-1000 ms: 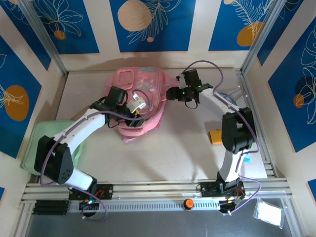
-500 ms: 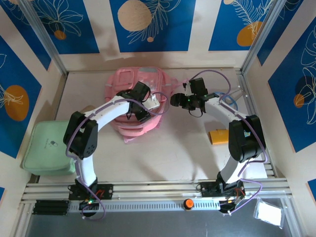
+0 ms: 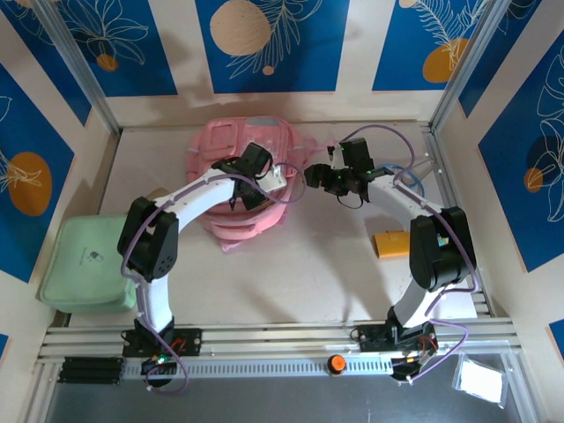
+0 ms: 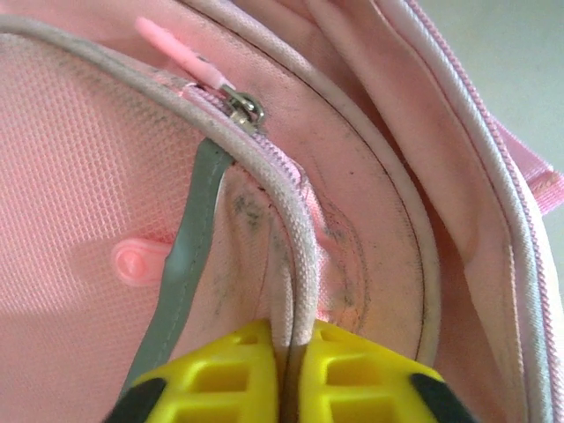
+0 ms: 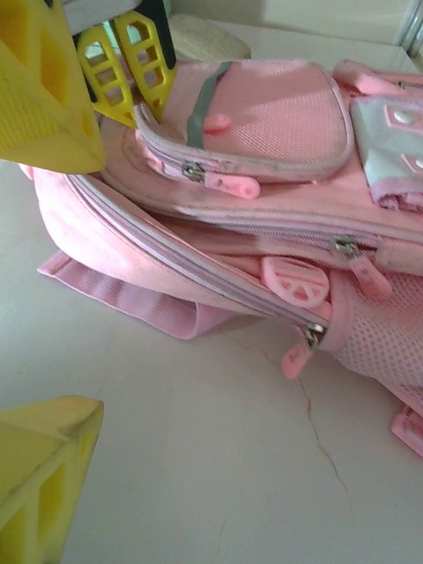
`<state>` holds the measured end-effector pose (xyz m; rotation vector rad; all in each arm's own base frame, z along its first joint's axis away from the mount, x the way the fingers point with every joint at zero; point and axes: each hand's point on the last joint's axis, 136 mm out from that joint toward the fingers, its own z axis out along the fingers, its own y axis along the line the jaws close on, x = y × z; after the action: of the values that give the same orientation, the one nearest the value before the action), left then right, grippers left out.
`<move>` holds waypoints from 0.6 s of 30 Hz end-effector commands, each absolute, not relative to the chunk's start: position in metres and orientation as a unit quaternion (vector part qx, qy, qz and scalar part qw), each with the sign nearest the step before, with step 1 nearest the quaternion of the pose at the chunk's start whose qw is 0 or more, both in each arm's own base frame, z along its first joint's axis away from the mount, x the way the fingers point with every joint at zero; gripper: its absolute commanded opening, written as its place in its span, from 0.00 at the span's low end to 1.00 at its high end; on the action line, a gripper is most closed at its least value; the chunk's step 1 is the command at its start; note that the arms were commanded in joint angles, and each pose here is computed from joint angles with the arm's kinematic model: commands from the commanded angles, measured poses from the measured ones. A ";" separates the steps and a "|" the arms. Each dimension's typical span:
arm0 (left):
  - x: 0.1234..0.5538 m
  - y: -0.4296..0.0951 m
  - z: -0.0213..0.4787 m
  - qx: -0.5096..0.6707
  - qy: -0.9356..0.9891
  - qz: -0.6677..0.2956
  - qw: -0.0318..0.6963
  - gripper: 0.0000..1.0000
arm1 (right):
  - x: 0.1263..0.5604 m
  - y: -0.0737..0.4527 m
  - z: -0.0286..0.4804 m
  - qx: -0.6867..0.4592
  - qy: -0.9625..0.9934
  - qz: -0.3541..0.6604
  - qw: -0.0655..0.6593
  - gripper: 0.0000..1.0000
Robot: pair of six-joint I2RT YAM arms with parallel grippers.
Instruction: Pack books, pencil case, and school supplies into a backpack
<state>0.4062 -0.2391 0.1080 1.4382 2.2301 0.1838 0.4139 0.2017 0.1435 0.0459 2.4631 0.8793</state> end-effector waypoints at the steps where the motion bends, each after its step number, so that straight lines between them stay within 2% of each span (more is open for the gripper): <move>1: 0.412 -0.241 0.143 0.502 0.813 0.058 0.288 0.02 | 0.421 0.215 0.158 0.005 0.894 0.364 0.261 0.67; 10: 0.377 -0.240 0.199 0.467 0.793 -0.019 0.390 0.00 | 0.460 0.253 0.167 -0.027 0.869 0.431 0.241 0.66; 18: 0.366 -0.229 0.209 0.443 0.792 -0.039 0.417 0.00 | 0.480 0.286 0.147 -0.051 0.858 0.475 0.190 0.67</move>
<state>0.3560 -0.2201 0.1716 1.2197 2.0970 -0.0234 0.4860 0.2678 0.1442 -0.0810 2.4007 1.2214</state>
